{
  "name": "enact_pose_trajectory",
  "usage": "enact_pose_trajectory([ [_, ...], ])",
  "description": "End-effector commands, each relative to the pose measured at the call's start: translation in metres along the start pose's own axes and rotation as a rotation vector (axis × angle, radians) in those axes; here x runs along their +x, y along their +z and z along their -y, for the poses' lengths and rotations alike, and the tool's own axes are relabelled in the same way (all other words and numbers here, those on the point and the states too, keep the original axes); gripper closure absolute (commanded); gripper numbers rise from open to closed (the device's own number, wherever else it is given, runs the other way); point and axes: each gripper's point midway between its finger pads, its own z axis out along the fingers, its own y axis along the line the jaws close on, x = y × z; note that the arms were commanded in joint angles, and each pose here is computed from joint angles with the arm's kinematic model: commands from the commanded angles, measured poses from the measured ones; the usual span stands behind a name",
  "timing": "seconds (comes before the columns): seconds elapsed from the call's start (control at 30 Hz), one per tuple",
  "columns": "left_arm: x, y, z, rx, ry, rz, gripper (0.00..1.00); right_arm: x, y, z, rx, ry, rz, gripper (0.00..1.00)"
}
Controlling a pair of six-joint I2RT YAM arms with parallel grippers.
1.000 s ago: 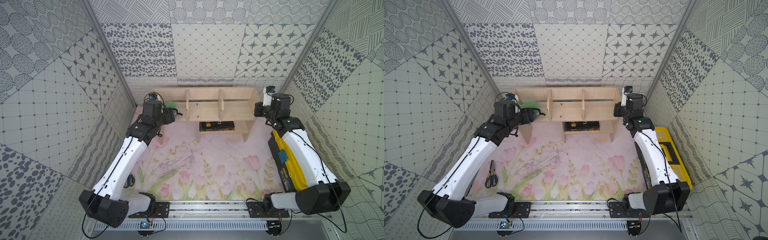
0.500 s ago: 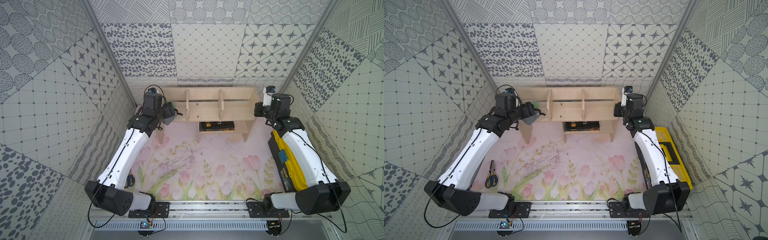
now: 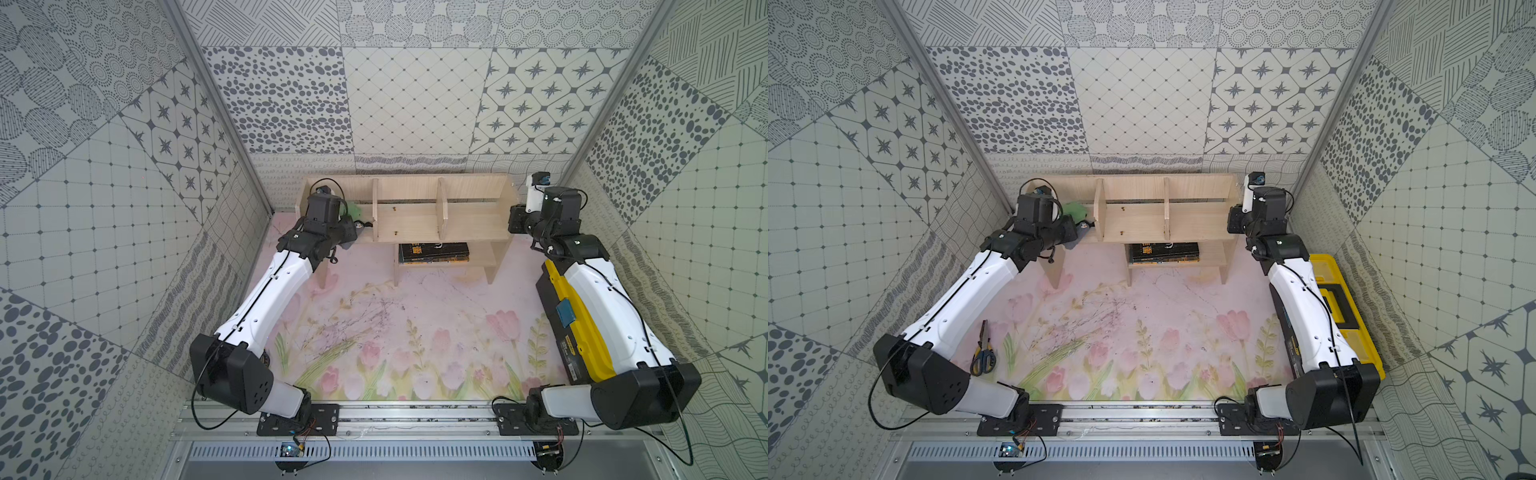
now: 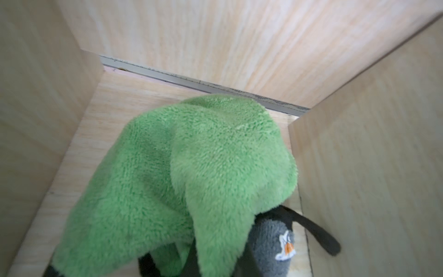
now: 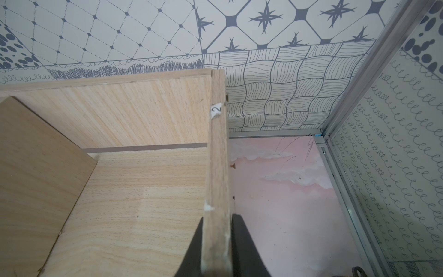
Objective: Wipe the bookshelf clean with a cloth
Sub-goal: Wipe the dust from the shelf.
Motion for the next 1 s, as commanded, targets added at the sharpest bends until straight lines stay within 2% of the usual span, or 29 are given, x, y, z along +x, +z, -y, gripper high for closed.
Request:
enact_pose_trajectory([
  [0.0,-0.002,0.004,0.042,0.179,-0.054,-0.044,1.0,0.013,0.006,-0.04,-0.179,0.094,-0.048,1.0],
  [0.13,-0.036,-0.006,0.061,0.241,-0.087,0.024,1.0,0.014,0.006,-0.043,-0.183,0.089,-0.049,1.0],
  [0.3,-0.09,-0.031,0.073,0.27,-0.075,0.18,1.0,0.015,0.007,-0.044,-0.186,0.085,-0.052,1.0],
  [0.4,-0.112,-0.04,0.059,0.18,-0.042,0.252,1.0,0.014,0.006,-0.044,-0.185,0.084,-0.05,1.0],
  [0.5,-0.114,-0.039,0.019,0.029,-0.034,0.24,1.0,0.013,0.005,-0.044,-0.185,0.084,-0.046,1.0],
  [0.63,-0.103,-0.04,-0.023,-0.104,-0.01,0.203,1.0,0.013,0.005,-0.044,-0.189,0.084,-0.046,1.0],
  [0.7,-0.091,-0.036,-0.028,-0.11,0.015,0.169,1.0,0.012,0.004,-0.045,-0.192,0.085,-0.045,1.0],
  [0.83,-0.052,-0.016,-0.019,-0.02,0.06,0.045,1.0,0.012,0.003,-0.044,-0.187,0.081,-0.04,1.0],
  [0.97,-0.014,-0.005,-0.038,-0.128,0.085,-0.027,1.0,0.01,0.002,-0.043,-0.181,0.081,-0.035,1.0],
])
